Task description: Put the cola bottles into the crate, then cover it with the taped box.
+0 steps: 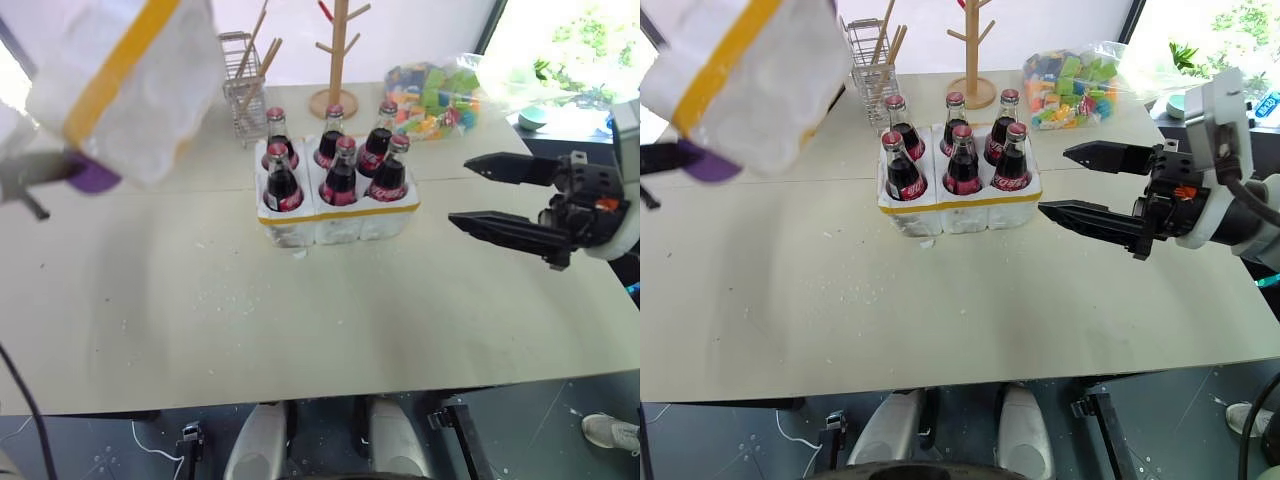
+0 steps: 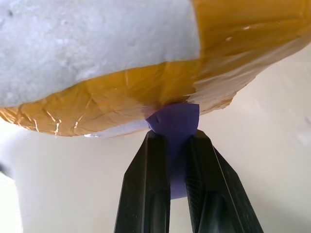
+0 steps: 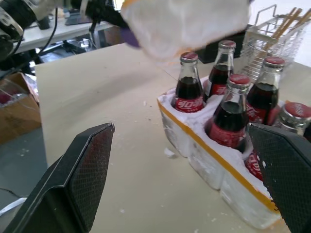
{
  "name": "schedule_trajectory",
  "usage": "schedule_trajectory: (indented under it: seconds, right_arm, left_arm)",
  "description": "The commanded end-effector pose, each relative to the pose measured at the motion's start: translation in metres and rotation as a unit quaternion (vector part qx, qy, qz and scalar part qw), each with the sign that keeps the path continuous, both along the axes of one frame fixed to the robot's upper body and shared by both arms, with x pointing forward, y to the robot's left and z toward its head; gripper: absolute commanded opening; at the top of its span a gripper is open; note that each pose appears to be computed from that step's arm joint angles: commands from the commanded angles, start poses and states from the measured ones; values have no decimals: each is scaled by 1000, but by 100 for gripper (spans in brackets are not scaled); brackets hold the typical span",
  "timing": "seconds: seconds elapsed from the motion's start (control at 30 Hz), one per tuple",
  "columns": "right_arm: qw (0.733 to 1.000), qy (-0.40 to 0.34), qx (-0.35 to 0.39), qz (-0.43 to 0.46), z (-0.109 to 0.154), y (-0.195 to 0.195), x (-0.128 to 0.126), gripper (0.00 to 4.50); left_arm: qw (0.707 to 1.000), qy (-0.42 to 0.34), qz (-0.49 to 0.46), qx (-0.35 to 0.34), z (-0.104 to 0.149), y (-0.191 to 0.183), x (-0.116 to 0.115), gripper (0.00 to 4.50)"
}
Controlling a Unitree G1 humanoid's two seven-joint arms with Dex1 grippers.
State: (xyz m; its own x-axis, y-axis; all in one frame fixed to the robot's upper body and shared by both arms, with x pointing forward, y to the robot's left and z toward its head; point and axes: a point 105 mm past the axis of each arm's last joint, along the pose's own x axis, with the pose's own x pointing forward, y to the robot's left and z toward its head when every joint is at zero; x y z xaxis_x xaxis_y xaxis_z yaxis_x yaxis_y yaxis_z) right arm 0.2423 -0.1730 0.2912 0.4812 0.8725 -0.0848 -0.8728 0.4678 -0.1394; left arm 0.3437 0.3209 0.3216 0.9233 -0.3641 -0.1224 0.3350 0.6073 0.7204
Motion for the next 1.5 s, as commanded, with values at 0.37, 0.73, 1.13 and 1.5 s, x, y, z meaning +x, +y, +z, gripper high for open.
schedule_trajectory:
  seconds: [0.37, 0.73, 1.13, 1.5]
  right_arm:
    - [1000, -11, 5, -29, 1, -7, -1, 450]
    - [998, -5, 16, -52, -6, -12, -4, 450]
    - [998, -6, 28, -58, -11, -9, 2, 450]
    - [998, 1, 32, -53, -12, -5, 6, 450]
  left_arm:
    - [929, -222, -98, 280, 14, -117, 17, 2]
    - [882, -254, -152, 368, -18, -146, 16, 2]
    - [835, -236, -143, 476, -33, -140, 16, 2]
    - [868, -211, -170, 416, -65, -143, -1, 393]
